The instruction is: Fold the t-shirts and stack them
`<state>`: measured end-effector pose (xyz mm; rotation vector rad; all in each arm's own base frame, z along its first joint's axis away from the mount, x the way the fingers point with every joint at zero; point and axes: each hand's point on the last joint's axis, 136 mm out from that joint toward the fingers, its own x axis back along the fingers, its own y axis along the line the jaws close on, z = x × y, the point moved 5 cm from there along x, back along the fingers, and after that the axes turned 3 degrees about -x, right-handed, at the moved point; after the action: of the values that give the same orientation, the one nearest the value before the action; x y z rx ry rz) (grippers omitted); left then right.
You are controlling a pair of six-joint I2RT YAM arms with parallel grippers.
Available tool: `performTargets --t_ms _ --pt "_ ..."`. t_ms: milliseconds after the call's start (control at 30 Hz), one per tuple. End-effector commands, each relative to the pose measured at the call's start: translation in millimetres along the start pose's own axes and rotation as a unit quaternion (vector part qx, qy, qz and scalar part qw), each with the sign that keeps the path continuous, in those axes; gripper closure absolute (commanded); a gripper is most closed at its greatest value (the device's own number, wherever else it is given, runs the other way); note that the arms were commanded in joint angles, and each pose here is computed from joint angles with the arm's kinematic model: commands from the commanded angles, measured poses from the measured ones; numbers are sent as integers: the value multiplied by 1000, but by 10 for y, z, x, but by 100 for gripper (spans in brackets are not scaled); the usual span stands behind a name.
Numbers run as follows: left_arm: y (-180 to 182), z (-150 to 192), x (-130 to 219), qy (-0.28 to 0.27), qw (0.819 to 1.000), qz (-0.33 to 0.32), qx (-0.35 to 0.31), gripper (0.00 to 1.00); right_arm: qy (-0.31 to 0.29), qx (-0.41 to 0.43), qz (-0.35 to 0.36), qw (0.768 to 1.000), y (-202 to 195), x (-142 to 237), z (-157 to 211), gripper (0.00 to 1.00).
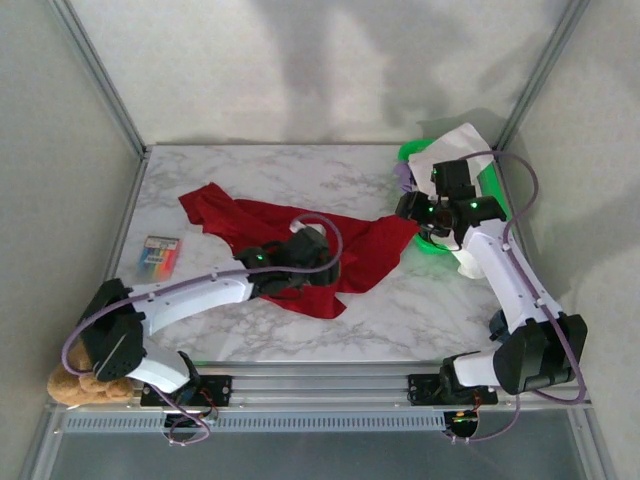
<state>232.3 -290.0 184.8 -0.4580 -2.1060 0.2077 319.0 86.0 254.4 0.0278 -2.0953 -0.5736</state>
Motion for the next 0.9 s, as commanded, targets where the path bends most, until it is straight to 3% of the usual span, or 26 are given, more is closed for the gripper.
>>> performTargets --t_ms 0,167,267,433,633,867 --pt "-193 63 -6 13 1000 -18 13 45 9 -10 -3 1000 -76 63 41 35" --pt "-457 325 -291 58 995 -65 -38 45 -7 -31 -7 999 -171 138 31 35" --pt "-409 557 -421 89 988 -113 -64 45 -11 -29 -5 1000 -181 200 -33 35" --pt "-384 866 -640 141 981 -114 -72 45 -11 -35 0 999 -260 183 -60 35" --pt "-377 944 -816 146 978 -130 -75 55 6 -57 -24 998 -253 62 -2 36" --pt "-315 978 -972 144 976 -150 -63 59 -1 -54 -17 998 -257 123 -20 36"
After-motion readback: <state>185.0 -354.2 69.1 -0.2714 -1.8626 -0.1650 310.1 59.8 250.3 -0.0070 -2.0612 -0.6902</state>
